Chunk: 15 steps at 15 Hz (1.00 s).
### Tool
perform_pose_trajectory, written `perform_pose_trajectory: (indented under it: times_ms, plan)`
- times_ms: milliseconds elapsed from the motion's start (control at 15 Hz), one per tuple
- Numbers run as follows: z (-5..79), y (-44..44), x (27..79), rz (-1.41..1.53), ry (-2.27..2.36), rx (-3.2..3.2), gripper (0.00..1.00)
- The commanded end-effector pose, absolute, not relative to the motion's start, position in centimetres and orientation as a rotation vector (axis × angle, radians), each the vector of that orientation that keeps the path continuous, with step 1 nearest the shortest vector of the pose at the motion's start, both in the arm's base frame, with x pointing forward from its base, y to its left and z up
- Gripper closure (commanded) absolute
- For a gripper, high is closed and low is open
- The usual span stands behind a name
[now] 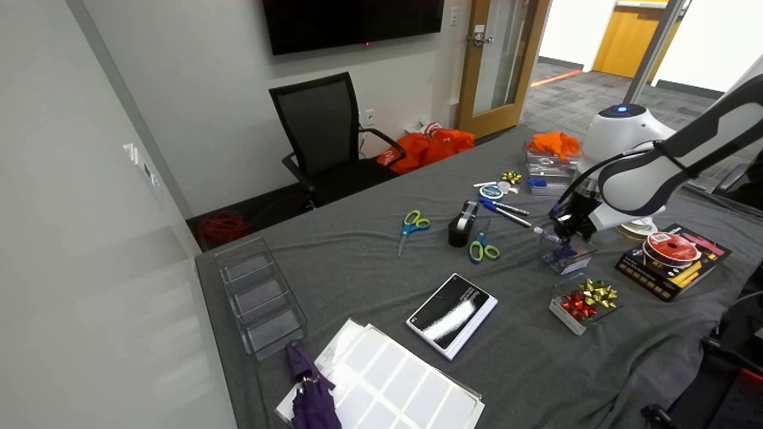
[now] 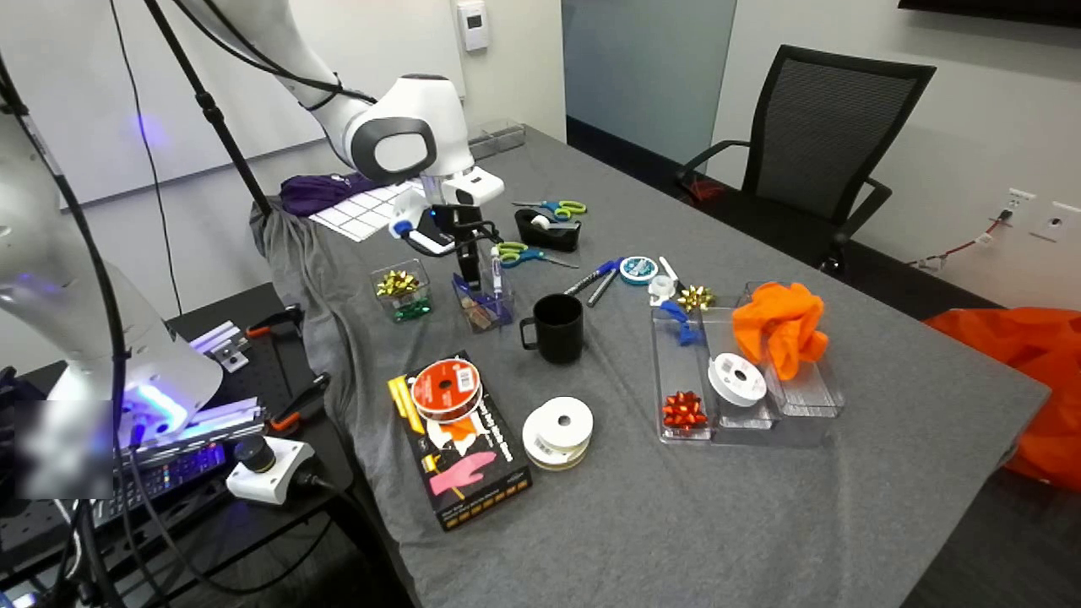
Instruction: Move the blue object to the right tray
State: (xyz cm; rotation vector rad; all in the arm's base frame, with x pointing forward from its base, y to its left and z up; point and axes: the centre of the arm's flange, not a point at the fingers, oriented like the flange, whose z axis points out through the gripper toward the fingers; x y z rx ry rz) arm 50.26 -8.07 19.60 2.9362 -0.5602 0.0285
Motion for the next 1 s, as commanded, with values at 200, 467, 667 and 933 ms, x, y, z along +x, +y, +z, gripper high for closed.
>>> perform_pose_trajectory:
  times_ms: [200,467,667,933]
  plan:
    - [17.8,-7.8,50.1,0.068,-0.617,2.972,0.34]
    - [16.8,-7.5,50.2,0.1,-0.652,2.989,0.4]
    - [16.0,-7.7,50.2,0.116,-0.66,2.983,0.41]
    - [16.0,-8.3,50.1,0.114,-0.65,2.96,0.33]
